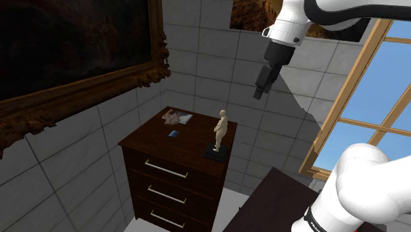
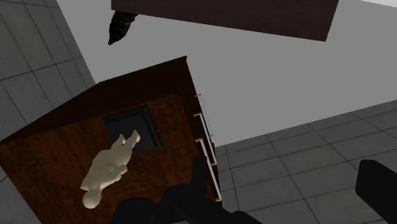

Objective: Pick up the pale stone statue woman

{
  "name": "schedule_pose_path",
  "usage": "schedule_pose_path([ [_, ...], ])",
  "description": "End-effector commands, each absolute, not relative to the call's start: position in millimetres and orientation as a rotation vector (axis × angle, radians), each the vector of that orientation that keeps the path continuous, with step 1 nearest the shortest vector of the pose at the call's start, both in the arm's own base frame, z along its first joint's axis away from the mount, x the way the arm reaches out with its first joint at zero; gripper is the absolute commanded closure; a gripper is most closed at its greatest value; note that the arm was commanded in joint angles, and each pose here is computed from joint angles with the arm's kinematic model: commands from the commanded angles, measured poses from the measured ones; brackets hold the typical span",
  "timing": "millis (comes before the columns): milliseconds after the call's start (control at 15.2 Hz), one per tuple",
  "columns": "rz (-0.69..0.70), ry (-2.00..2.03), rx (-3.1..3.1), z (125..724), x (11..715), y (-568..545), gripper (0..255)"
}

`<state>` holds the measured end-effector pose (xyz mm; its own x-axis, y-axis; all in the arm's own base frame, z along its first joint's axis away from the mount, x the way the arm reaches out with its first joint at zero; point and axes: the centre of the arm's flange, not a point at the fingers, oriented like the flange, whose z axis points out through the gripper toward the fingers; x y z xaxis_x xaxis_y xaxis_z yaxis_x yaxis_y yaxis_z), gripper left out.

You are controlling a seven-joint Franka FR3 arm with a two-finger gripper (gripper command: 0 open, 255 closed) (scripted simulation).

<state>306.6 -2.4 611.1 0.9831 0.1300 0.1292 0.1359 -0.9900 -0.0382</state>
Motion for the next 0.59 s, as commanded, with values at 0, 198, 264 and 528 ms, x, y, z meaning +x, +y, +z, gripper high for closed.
schedule_pose_path([
  [0,-0.196,-0.207,-3.082,611,307,-2,0],
  [198,-0.199,-0.19,-3.097,589,334,-18,0],
  [264,-0.2,-0.184,-3.103,581,343,-23,0],
  [528,-0.204,-0.161,-3.123,552,378,-45,0],
])
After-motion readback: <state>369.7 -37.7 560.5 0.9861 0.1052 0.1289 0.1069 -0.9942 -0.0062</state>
